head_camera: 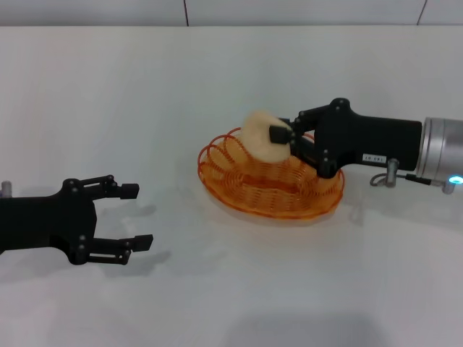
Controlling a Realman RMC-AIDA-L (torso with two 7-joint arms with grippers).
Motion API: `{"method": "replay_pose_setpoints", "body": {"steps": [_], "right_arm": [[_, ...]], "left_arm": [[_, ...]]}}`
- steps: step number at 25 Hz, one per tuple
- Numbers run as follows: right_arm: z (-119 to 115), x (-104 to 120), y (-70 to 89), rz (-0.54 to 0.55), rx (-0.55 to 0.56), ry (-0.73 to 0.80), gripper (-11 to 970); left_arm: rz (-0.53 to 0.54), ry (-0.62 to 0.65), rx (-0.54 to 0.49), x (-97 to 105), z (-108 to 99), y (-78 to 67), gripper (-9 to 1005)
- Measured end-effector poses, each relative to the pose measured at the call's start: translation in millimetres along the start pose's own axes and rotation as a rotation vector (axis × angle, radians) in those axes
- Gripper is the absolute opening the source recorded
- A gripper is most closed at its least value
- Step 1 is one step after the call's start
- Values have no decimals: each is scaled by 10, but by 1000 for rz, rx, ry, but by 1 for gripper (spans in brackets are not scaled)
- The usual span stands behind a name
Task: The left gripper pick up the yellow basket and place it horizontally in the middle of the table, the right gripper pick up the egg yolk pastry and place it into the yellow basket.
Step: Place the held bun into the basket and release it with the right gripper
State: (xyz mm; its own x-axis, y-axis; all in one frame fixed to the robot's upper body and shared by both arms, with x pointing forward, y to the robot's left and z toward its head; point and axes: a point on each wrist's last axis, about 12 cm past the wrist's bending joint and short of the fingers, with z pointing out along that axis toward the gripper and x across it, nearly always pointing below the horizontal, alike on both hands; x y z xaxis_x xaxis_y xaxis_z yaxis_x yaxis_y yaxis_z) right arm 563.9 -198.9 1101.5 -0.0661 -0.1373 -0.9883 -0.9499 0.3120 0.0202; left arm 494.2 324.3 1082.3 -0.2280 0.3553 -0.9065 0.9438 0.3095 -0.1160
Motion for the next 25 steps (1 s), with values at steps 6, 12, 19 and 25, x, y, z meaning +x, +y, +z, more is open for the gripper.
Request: {"method": "replay_pose_setpoints", "body": {"steps": [6, 12, 19, 25], "right_arm": [[12, 54, 33, -1, -2, 11, 87], [1, 67, 25, 3, 12, 13, 409], [-92, 60, 54, 1, -25, 2, 563], [-356, 99, 117, -20, -75, 30, 715]], "left_arm": [[-4, -1, -3, 10, 0, -6, 874], [-1, -2, -4, 0, 5, 3, 874], [-4, -2, -8, 10, -2, 0, 874], [-1, 2, -10, 1, -16, 13, 874]]}}
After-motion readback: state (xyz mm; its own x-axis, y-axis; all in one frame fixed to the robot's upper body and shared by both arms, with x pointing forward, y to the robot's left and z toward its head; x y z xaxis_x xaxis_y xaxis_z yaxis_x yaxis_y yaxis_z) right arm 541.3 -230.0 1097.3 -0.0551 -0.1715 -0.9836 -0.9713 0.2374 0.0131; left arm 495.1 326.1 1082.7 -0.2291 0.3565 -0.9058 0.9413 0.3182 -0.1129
